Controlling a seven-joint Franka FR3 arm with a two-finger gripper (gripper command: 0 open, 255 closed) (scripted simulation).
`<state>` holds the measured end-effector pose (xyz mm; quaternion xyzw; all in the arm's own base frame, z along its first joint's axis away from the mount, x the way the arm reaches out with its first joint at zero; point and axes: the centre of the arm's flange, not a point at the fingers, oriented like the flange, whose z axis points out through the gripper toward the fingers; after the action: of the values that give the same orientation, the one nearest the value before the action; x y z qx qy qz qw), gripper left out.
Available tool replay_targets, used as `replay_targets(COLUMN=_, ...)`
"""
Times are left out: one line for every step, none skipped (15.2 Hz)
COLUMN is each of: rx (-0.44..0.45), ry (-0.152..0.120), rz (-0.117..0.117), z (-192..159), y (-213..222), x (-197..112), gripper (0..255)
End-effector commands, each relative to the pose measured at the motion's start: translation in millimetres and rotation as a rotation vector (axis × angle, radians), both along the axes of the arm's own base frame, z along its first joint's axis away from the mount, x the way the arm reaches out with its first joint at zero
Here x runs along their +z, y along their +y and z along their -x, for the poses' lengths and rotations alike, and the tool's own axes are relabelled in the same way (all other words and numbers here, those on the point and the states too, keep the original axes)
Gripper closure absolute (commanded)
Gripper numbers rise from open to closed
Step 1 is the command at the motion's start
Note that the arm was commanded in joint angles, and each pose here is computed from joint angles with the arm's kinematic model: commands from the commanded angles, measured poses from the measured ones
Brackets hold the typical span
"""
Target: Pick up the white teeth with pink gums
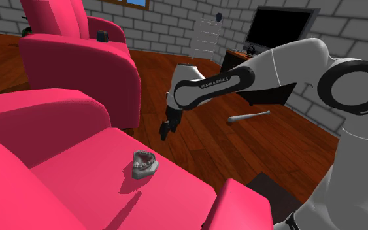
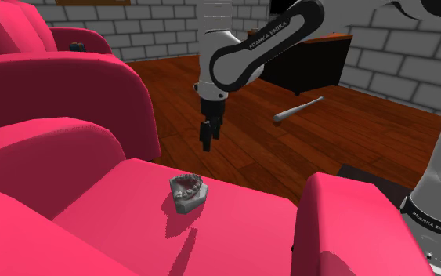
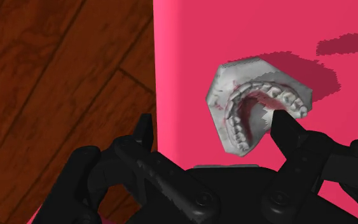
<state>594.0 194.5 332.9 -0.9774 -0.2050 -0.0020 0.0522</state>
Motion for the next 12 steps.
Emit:
replay_targets(rx=0.022, ry=0.01, rz=-0.012, z=-12.5, y=19.1, x=-17.7, gripper=0)
replay_targets(rx=0.033, ry=0.016, rz=-0.018, z=-17.8, y=27.5, x=-26.2, gripper=0)
replay_targets(rx=0.044, ry=0.021, rz=-0.023, z=-22.9, y=36.0, x=-34.7, gripper=0)
replay_targets(rx=0.056, ry=0.026, rz=-0.029, z=-28.0, y=44.7, x=-43.2, gripper=0)
replay_targets(rx=0.067, ry=0.031, rz=-0.035, z=-32.8, y=53.4, x=-51.6, gripper=0)
replay_targets(rx=0.078, ry=0.037, rz=-0.04, z=-37.6, y=62.3, x=-60.1, gripper=0)
replay_targets(rx=0.084, ry=0.04, rz=-0.044, z=-40.2, y=67.4, x=-64.9, gripper=0)
replay_targets(rx=0.084, ry=0.04, rz=-0.044, z=-40.2, y=67.4, x=-70.2, gripper=0)
replay_targets(rx=0.084, ry=0.04, rz=-0.044, z=-40.2, y=67.4, x=-75.5, gripper=0)
replay_targets(rx=0.084, ry=0.04, rz=-0.044, z=-40.2, y=67.4, x=-80.7, gripper=0)
replay_targets(rx=0.084, ry=0.04, rz=-0.044, z=-40.2, y=67.4, x=-86.0, gripper=0)
replay_targets(rx=0.084, ry=0.04, rz=-0.044, z=-40.1, y=67.4, x=-91.3, gripper=0)
